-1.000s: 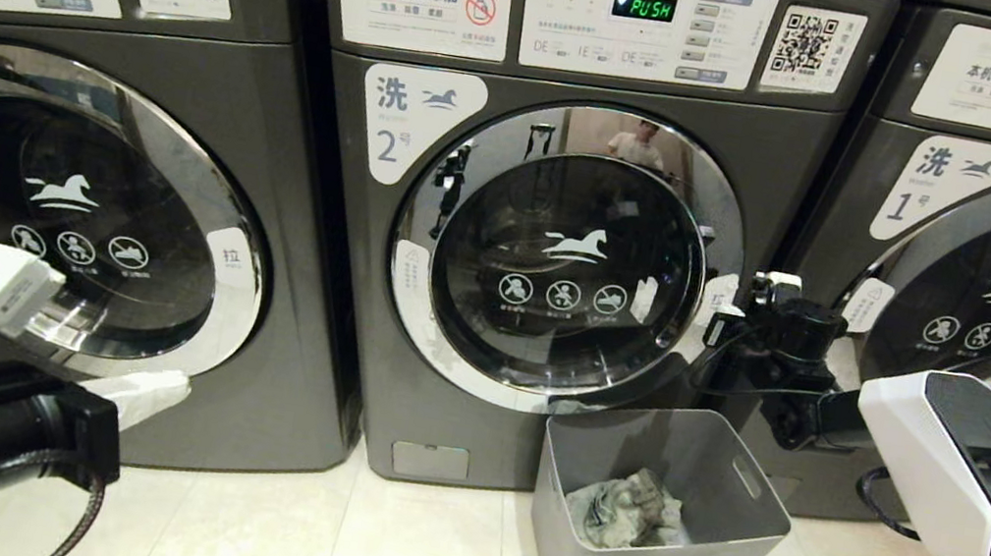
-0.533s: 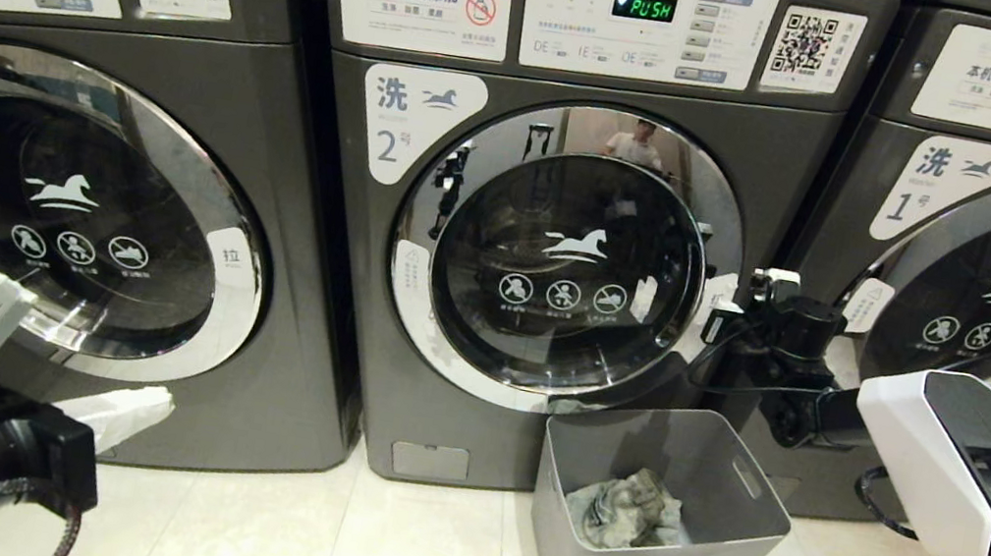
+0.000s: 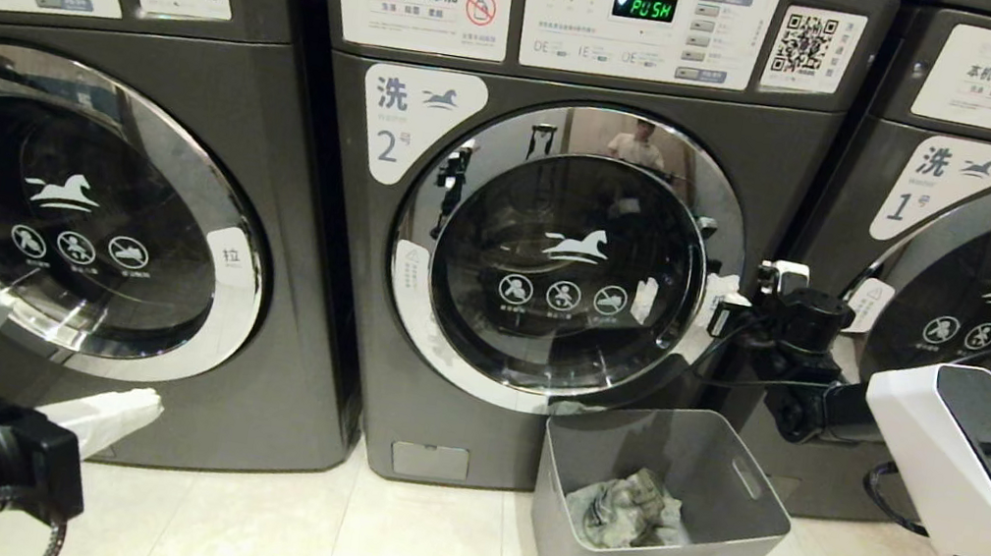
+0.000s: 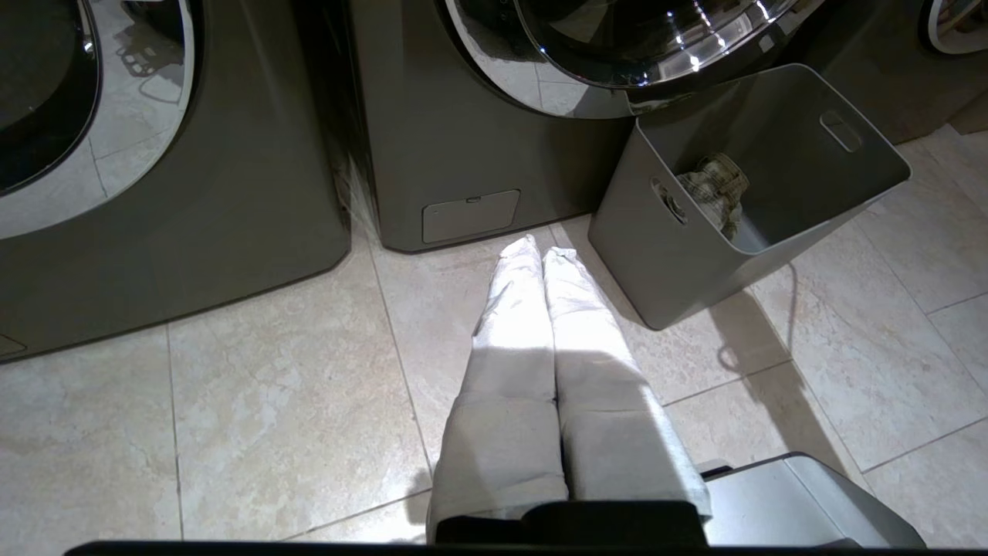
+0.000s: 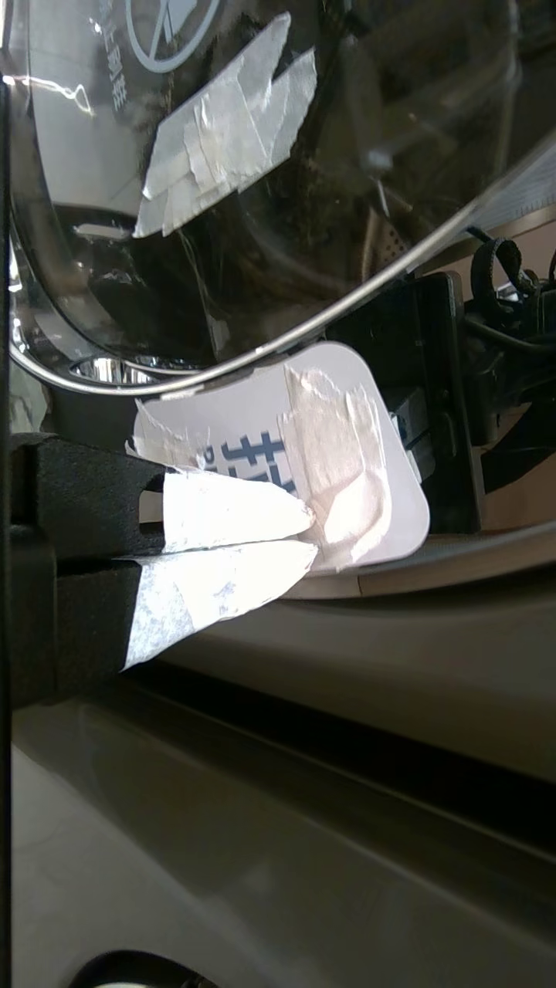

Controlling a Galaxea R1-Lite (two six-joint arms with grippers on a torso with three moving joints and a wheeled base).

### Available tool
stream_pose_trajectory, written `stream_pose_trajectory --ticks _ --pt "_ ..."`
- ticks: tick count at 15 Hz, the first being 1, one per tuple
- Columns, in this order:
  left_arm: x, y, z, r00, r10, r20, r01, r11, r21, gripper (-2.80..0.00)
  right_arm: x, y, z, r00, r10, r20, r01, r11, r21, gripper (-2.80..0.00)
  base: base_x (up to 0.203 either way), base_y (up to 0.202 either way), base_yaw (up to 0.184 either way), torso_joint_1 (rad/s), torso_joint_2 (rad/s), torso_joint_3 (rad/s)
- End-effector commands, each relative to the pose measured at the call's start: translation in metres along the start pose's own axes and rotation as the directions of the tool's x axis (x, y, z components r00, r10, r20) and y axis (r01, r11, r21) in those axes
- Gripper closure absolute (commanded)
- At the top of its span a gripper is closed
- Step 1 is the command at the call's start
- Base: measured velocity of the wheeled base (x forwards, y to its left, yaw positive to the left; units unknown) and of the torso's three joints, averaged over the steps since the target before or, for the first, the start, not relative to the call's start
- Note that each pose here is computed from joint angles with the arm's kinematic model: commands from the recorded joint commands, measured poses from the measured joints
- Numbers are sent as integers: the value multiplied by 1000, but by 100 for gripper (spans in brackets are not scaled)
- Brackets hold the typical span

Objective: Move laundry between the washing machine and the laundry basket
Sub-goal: Press the washing machine door tightly with the right hand

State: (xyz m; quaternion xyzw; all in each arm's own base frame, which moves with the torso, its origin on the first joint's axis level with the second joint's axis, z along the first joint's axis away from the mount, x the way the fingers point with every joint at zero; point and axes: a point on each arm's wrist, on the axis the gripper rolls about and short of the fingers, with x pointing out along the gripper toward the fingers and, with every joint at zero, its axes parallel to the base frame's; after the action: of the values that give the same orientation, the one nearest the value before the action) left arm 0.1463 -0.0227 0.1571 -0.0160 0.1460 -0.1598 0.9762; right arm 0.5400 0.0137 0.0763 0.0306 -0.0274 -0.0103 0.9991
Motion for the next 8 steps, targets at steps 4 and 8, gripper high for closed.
stream_pose_trajectory --ticks 4,8 --pt "-4 0 -8 1000 4 -12 -4 1000 1 0 -6 -2 6 1000 -8 -15 8 1000 -6 0 0 0 0 0 0 0" --pt "-6 -1 -6 1000 2 4 -2 1000 0 0 -6 -6 3 1000 -16 -21 15 1000 -18 0 0 0 0 0 0 0"
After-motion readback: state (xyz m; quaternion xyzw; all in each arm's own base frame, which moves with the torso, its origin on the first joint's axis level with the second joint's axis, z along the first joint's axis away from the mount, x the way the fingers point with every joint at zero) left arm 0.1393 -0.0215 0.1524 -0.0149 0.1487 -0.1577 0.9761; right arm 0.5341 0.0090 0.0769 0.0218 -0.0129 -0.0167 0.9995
